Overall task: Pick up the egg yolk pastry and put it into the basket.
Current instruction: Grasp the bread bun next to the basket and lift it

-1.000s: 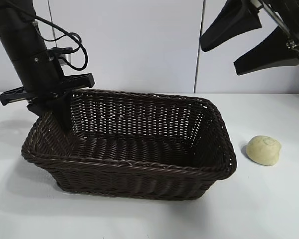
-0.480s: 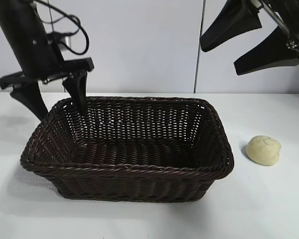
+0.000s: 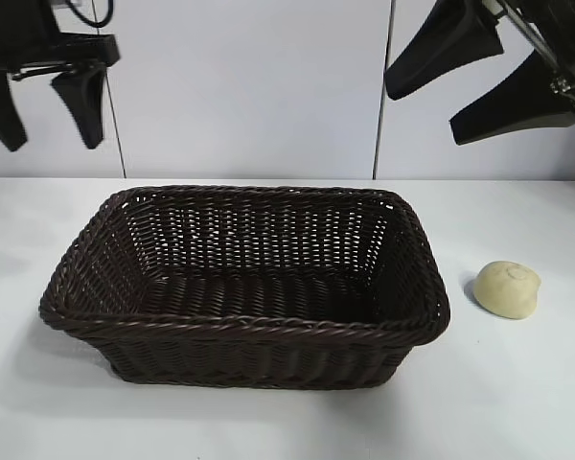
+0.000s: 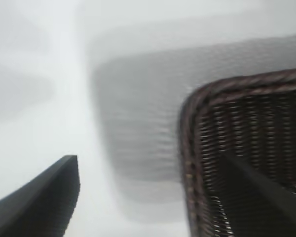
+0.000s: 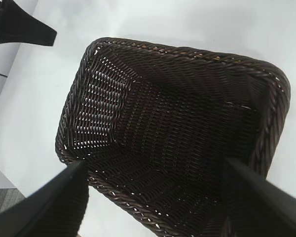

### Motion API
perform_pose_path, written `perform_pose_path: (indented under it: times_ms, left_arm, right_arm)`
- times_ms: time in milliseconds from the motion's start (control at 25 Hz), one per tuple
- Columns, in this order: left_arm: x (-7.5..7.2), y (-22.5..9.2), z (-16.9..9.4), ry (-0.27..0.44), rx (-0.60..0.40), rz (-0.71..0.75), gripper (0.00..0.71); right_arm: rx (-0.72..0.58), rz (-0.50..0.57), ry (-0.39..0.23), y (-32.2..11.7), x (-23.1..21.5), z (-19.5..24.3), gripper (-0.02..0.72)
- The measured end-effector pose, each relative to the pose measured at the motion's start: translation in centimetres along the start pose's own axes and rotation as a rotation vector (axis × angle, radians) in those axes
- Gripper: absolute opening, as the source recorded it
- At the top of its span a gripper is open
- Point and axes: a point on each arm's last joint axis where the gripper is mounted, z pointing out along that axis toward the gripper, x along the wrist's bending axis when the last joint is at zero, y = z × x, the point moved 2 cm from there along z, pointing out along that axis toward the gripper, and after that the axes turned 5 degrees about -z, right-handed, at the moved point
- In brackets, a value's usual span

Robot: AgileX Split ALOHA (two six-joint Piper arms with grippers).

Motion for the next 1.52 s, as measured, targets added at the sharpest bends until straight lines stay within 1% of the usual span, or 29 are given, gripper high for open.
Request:
perform_pose_path:
  times_ms: [200,280,440,560,720,840,880,1000,1120,1200,1360,1520]
  left_arm:
    - [4.2,0.3,-0.3,0.062,-0.009,-0.075,0.561]
    - [5.7,0.2,-0.6,0.079,-0.015,-0.113,0.561]
    - [7.0,0.0,-2.0,0.098,-0.046,-0.138,0.561]
    - [7.1,-0.3,-4.0,0.099,-0.091,-0.142,0.561]
    - [6.7,-1.1,-7.1,0.097,-0.161,-0.139,0.561]
    - [6.5,-2.9,-9.7,0.109,-0.207,-0.133,0.561]
    - [6.5,-3.7,-10.1,0.118,-0.206,-0.131,0.561]
    - [6.4,-7.0,-11.4,0.143,-0.206,-0.117,0.561]
    - [6.1,-10.7,-12.6,0.15,-0.215,-0.116,0.561]
    - [6.0,-13.2,-13.0,0.15,-0.217,-0.115,0.561]
    - [5.6,-18.2,-13.9,0.148,-0.253,-0.134,0.561]
    - [5.3,-23.4,-13.9,0.146,-0.291,-0.141,0.561]
  right_arm:
    - [0.002,-0.003,-0.002,0.0,0.0,0.0,0.54]
    - [0.002,-0.004,-0.003,0.0,0.0,0.0,0.54]
    - [0.003,-0.006,-0.004,0.0,0.0,0.0,0.54]
    - [0.004,-0.006,-0.005,0.0,-0.1,0.0,0.54]
    - [0.005,-0.009,-0.006,-0.1,-0.1,0.0,0.54]
    - [0.012,-0.019,-0.013,-0.1,-0.1,0.0,0.54]
    - [0.013,-0.022,-0.015,-0.2,-0.2,0.0,0.54]
    - [0.016,-0.022,-0.014,-0.2,-0.2,0.0,0.54]
    - [0.018,-0.022,-0.012,-0.2,-0.1,0.0,0.54]
    - [0.019,-0.022,-0.011,-0.2,-0.1,0.0,0.54]
    - [0.021,-0.022,-0.01,-0.2,-0.1,0.0,0.54]
    - [0.021,-0.022,-0.01,-0.2,-0.1,0.0,0.54]
